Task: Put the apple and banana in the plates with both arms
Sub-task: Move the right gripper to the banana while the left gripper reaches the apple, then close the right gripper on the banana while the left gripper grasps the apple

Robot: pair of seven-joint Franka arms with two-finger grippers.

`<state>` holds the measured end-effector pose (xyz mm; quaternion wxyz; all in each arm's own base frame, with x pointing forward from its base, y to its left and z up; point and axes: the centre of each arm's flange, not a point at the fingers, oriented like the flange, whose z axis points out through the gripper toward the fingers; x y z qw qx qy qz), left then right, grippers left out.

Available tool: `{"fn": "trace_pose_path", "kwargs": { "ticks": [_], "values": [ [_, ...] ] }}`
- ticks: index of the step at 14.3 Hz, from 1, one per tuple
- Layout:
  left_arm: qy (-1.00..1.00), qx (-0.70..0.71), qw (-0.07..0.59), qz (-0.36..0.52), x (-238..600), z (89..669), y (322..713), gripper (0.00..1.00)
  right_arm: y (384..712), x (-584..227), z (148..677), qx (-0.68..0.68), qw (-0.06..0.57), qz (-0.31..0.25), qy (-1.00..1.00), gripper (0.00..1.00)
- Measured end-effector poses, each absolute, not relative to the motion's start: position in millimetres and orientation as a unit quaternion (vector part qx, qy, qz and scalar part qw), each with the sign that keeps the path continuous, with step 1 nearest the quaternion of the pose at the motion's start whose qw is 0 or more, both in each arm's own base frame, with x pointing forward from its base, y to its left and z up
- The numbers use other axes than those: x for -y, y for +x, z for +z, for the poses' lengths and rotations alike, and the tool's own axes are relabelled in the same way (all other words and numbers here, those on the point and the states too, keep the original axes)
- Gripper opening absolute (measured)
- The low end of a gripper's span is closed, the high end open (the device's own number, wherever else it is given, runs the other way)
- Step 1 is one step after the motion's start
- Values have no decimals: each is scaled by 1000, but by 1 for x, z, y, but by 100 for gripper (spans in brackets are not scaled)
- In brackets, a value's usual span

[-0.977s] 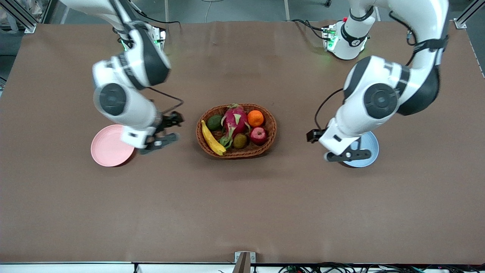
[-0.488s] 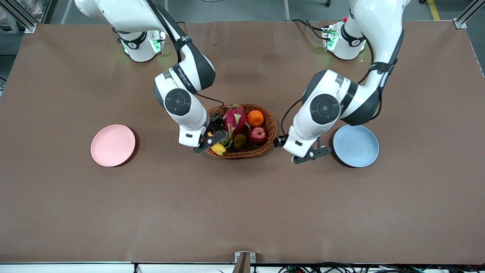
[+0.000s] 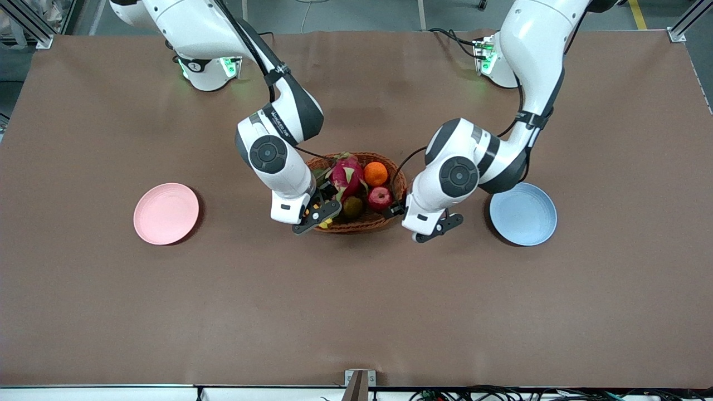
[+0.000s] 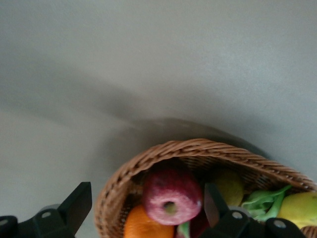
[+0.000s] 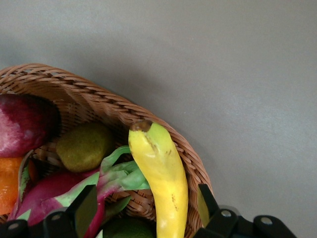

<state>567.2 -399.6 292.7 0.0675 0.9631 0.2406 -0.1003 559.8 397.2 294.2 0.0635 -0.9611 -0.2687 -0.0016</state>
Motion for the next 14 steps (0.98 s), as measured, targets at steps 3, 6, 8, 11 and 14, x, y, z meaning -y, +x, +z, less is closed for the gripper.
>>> {"fn": "trace_pose_path", "kwargs": {
  "ticks": [3,6,8,11,14],
  "values": [
    [955,-270,72,-94,422,272,557,100,561,-399,290,269,65,-8,-961,84],
    [950,-290,74,-91,431,250,551,100,562,-401,284,271,66,-16,-960,81],
    [948,-295,70,-94,433,238,546,100,562,-404,281,273,66,-20,-960,77],
    [947,-299,69,-99,433,232,544,100,562,-405,280,273,67,-21,-959,74],
    [945,-302,69,-105,434,229,540,100,562,-405,279,274,67,-23,-959,69]
  ]
}}
